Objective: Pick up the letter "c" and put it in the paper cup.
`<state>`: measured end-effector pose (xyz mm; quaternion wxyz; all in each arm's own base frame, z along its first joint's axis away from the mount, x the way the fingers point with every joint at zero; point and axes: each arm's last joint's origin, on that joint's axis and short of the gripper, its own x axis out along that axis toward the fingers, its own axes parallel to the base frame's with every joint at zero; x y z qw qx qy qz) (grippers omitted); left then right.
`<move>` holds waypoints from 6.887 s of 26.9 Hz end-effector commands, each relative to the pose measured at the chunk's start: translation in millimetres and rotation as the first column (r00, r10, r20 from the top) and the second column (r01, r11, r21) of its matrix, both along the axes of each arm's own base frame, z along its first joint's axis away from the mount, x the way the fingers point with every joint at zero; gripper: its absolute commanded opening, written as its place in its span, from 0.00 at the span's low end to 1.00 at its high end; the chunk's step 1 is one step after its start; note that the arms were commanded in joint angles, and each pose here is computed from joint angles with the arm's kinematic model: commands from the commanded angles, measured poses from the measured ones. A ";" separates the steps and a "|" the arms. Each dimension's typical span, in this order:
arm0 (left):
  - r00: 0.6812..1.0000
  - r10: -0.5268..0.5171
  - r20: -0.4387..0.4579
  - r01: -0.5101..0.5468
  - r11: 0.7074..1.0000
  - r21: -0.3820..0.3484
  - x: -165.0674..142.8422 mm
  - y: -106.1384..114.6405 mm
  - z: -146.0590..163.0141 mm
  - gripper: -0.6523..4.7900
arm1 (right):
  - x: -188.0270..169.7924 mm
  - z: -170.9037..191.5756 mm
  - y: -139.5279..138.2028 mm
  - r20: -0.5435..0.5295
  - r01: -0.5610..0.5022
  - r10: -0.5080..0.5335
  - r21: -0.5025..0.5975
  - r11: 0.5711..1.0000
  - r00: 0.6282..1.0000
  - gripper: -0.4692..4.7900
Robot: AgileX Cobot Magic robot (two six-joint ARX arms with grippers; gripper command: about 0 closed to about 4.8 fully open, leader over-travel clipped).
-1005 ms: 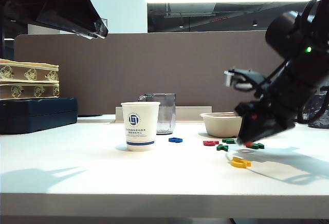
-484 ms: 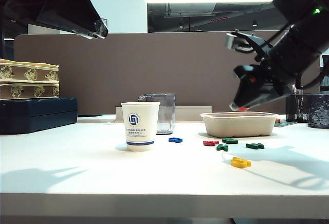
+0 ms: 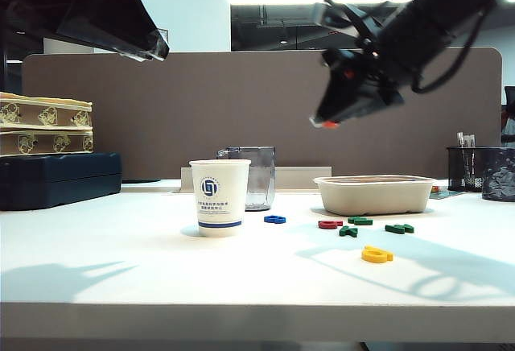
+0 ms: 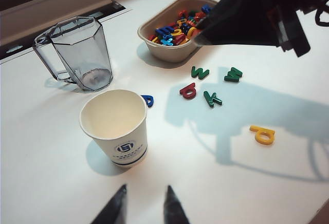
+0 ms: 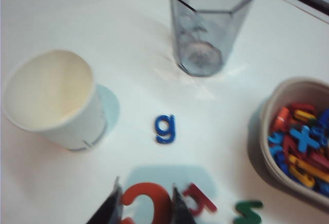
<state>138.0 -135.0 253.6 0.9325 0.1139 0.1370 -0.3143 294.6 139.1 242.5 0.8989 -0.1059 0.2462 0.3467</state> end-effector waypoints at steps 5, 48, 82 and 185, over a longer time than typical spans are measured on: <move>1.000 0.002 0.017 -0.002 1.000 -0.015 0.3 -0.4 3.8 0.28 | -4.7 20.7 22.0 0.049 -0.085 0.083 0.039 0.996 0.995 0.31; 1.000 0.002 0.018 -0.002 1.000 -0.016 0.4 -0.5 3.9 0.28 | 22.3 -12.2 109.0 -0.040 -0.245 0.247 0.039 0.969 0.968 0.31; 0.998 0.025 0.050 -0.023 0.999 -0.039 -3.5 4.4 10.5 0.28 | 28.6 0.9 98.9 -0.001 -0.185 0.185 0.020 0.983 0.983 0.39; 0.975 0.137 0.174 -0.137 0.991 -0.012 -24.8 45.9 -9.0 0.20 | -160.0 -27.5 -71.4 0.340 0.448 -0.442 0.067 0.892 0.830 0.09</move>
